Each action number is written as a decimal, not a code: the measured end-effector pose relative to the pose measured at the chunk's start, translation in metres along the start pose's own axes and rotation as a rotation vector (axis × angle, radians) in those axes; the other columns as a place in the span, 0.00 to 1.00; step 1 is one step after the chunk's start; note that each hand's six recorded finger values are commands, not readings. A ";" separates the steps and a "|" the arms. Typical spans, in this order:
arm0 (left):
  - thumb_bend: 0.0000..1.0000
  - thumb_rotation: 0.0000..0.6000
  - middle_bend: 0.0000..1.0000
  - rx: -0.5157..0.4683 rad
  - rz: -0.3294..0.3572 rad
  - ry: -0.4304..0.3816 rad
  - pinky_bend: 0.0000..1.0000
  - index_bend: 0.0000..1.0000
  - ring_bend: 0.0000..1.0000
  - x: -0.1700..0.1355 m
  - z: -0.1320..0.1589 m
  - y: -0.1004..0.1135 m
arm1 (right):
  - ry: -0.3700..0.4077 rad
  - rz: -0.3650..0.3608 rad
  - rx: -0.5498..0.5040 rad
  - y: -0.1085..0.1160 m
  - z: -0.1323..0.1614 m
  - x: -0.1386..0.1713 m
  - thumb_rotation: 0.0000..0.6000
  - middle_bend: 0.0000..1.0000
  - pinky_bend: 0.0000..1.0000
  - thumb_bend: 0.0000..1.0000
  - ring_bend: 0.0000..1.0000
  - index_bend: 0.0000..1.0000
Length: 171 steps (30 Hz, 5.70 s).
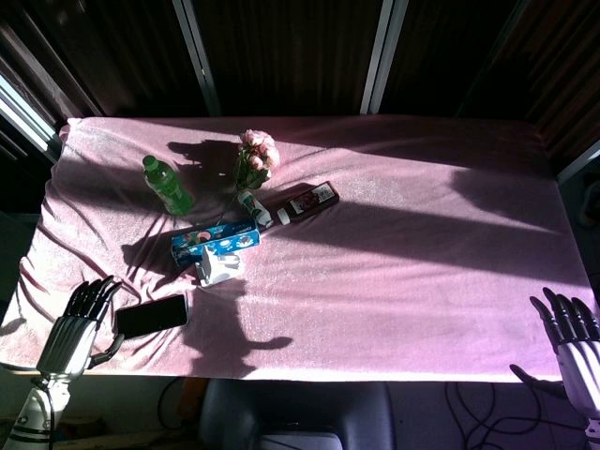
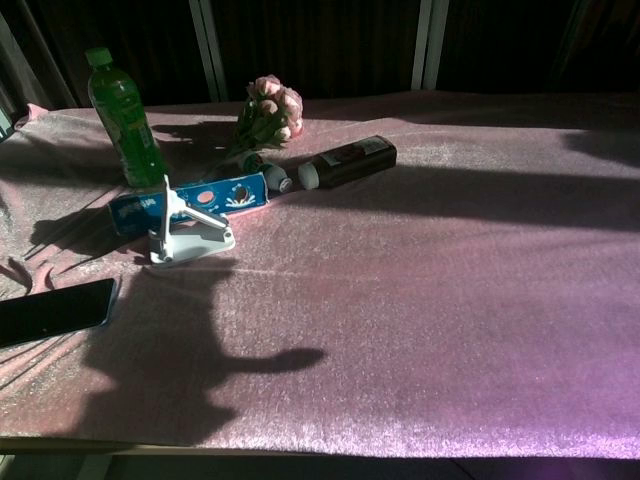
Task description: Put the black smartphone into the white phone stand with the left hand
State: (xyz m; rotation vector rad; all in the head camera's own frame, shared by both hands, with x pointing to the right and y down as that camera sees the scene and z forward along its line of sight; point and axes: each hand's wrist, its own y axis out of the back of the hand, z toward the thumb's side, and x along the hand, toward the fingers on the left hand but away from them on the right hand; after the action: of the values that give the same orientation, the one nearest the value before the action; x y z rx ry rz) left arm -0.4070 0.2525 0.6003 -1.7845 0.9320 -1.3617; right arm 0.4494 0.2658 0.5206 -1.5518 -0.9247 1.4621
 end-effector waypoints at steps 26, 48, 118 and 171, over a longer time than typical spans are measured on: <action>0.28 1.00 0.08 -0.014 -0.368 0.004 0.04 0.04 0.00 0.047 0.019 -0.065 | 0.071 0.086 0.021 -0.019 0.021 -0.016 1.00 0.00 0.00 0.24 0.00 0.00; 0.26 1.00 0.37 0.078 -0.462 0.146 0.14 0.24 0.17 0.084 0.042 -0.092 | 0.081 0.071 0.003 -0.013 0.020 -0.015 1.00 0.00 0.00 0.24 0.00 0.00; 0.46 1.00 1.00 -0.960 0.335 -0.275 0.27 0.84 0.71 0.155 0.082 -0.031 | 0.076 0.072 0.017 -0.016 0.027 0.006 1.00 0.00 0.00 0.24 0.00 0.00; 0.46 1.00 1.00 -1.028 0.162 -0.179 0.24 0.84 0.69 0.170 0.068 -0.091 | 0.075 0.059 0.007 -0.018 0.025 0.004 1.00 0.00 0.00 0.24 0.00 0.00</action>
State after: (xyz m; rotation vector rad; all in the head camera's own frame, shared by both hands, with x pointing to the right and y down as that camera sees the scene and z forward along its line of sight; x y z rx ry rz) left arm -0.2970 0.1587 0.7440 -2.4053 1.8190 -0.5895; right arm 0.4246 0.2789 0.5347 -1.6299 -0.8351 1.4363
